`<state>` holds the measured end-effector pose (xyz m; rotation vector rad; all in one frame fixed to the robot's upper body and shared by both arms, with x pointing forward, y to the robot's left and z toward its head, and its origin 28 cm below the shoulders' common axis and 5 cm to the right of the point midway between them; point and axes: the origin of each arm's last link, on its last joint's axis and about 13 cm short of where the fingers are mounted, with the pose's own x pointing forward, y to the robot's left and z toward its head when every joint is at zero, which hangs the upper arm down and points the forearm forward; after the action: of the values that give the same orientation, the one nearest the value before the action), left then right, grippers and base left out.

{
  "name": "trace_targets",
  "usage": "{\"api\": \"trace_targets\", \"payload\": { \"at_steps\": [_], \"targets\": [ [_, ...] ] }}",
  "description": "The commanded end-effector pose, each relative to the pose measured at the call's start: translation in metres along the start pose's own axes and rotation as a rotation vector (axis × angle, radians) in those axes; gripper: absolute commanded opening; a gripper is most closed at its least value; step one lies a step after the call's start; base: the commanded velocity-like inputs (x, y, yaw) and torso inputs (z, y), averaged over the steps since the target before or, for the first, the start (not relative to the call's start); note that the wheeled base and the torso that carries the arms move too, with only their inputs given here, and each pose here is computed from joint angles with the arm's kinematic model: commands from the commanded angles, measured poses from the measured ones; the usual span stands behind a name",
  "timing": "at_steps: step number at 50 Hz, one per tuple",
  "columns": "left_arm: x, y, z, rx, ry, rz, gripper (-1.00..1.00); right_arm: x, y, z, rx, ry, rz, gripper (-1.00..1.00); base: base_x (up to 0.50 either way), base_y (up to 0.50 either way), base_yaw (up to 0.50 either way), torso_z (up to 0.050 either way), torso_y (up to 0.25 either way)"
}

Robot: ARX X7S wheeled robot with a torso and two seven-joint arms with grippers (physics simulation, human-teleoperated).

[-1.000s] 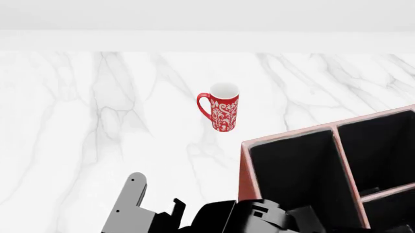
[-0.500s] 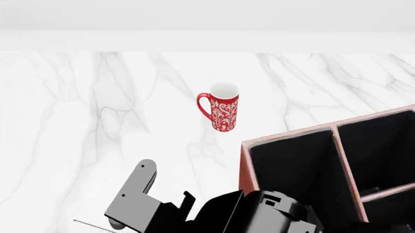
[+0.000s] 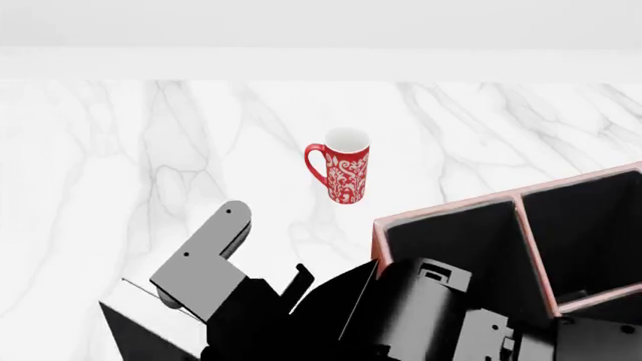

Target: Pick up the book and place it in the left compartment of the caddy.

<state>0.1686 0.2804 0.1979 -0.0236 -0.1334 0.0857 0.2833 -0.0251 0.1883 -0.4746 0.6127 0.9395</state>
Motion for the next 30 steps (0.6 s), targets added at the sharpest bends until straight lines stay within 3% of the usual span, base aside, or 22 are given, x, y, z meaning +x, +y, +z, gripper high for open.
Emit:
{"api": "trace_targets", "payload": {
  "at_steps": [1,5,18,30],
  "targets": [
    [0.000,0.000,0.000,0.001,-0.001,0.001,1.00,-0.018,0.001,0.017,0.040,-0.040,-0.102,-1.00,0.00,0.00,0.00,0.000,0.000],
    [0.001,0.000,0.000,0.001,0.000,0.003,1.00,-0.021,0.000,0.019,0.112,-0.021,-0.134,-1.00,0.00,0.00,0.00,0.000,0.003],
    [0.000,0.000,0.000,0.003,-0.001,0.003,1.00,-0.049,0.009,0.032,0.212,-0.062,-0.164,-1.00,0.00,0.00,0.00,0.000,0.001],
    [0.001,-0.001,-0.001,0.006,0.001,0.001,1.00,-0.093,0.016,0.042,0.224,-0.138,-0.182,-1.00,0.00,0.00,0.00,0.000,0.001]
  ]
}}
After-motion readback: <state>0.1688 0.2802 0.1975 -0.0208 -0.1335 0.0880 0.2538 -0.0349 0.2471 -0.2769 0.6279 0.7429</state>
